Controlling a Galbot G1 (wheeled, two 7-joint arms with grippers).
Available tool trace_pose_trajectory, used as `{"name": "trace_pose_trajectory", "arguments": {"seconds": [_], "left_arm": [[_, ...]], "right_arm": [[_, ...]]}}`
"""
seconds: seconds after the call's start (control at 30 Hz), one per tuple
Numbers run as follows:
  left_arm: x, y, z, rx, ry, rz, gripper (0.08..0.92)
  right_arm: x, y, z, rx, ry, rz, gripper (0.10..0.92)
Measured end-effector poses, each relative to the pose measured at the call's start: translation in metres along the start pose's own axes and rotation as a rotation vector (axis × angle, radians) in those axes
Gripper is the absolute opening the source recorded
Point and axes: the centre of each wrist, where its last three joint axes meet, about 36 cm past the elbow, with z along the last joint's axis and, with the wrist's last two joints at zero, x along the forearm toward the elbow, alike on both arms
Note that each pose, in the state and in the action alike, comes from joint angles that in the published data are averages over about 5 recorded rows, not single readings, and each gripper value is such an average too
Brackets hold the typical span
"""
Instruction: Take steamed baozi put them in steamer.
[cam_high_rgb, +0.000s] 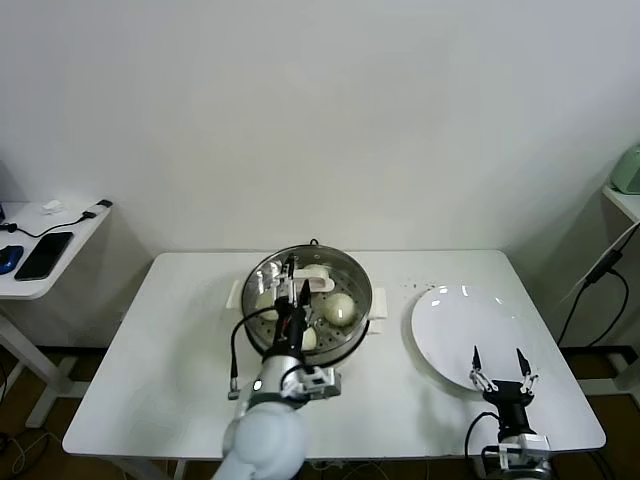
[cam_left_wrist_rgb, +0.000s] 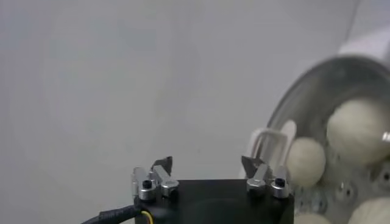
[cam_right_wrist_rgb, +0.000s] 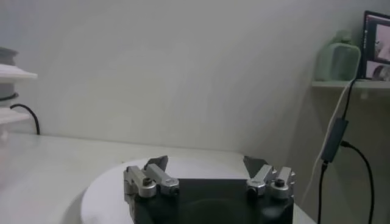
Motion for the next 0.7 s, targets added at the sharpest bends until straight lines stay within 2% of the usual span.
{"name": "trace_pose_trajectory", "arguments": {"seconds": [0.13,0.23,0.47,0.7], "left_arm": [[0.006,0.016,0.019,0.208,-0.050,0.004,0.818],[0.006,0.027,0.045,0.372,-0.050,-0.006,0.822],[0.008,0.038,0.139,0.683,0.027,-0.030,0.823],[0.021,0.019,0.220,0.926,0.117,-0.021,0.823]], "right_arm": [[0.000,0.002,-0.001,-0.016,-0.005,-0.004,0.823],[-0.001,0.002,-0.003,-0.024,-0.017,-0.008,0.823],[-0.006,0.004,-0.007,-0.046,-0.043,-0.029,0.823],[-0.009,0.009,-0.006,-0.065,-0.054,-0.036,0.823]]}}
